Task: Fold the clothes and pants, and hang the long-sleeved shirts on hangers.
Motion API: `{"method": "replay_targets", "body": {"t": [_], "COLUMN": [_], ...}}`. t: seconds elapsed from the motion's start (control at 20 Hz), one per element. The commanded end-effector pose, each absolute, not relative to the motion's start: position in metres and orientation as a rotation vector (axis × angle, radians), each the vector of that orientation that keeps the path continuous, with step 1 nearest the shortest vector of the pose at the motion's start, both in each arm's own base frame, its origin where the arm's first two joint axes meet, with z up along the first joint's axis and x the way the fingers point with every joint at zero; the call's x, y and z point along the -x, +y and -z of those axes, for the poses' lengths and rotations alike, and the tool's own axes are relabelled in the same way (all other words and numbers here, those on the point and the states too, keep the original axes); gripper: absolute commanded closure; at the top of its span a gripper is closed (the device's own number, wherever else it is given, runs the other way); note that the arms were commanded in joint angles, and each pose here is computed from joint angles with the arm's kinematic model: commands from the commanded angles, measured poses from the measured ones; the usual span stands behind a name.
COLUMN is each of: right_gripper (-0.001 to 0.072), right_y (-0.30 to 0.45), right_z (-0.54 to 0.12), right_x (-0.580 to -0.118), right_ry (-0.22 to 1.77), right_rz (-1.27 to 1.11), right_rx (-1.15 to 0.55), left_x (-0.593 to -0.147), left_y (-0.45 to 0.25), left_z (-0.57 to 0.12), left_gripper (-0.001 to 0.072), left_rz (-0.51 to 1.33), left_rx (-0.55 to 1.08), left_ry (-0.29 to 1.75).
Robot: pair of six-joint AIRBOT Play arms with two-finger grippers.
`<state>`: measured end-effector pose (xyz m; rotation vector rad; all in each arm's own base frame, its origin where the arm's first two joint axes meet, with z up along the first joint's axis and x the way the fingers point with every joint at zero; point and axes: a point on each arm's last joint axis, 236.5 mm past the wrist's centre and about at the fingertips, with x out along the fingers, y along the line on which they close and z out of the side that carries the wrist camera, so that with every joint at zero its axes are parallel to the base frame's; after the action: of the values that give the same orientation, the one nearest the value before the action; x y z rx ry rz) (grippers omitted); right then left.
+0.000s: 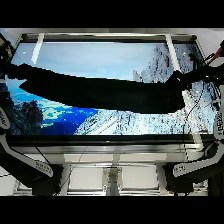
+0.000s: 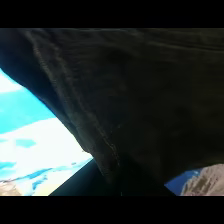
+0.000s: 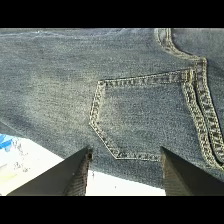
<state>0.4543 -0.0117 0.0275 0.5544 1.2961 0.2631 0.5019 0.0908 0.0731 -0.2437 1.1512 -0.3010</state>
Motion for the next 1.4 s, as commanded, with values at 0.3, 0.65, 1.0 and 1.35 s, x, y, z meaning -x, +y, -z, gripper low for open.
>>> {"method": "replay_targets", "body": {"t": [0.3,0.65,1.0,1.35], "right_gripper": [0.0239,0.024,0.024,0.0241], "right_y": [-0.014,-0.023,-0.028,-0.037], "right_z": [-0.026,-0.02,-0.017,-0.012], "right_x": [-0.453,-0.45,-0.447,-0.444], "right_ry": [1.301,1.32,1.331,1.348], "right_rz": [-0.257,-0.228,-0.222,-0.191], "right_rx": [-0.543,-0.502,-0.468,-0.433], "left_x": [-0.508,-0.5,-0.493,-0.459], "left_y": [-0.124,-0.245,-0.311,-0.356], "left_z": [-0.1,-0.116,-0.151,-0.124], "left_gripper": [0.0685,0.0685,0.0685,0.0685], "left_rz": [0.634,0.76,0.889,0.97], "left_rx": [0.042,0.027,0.175,0.133], "left_ry": [1.116,1.007,0.893,0.967]}}
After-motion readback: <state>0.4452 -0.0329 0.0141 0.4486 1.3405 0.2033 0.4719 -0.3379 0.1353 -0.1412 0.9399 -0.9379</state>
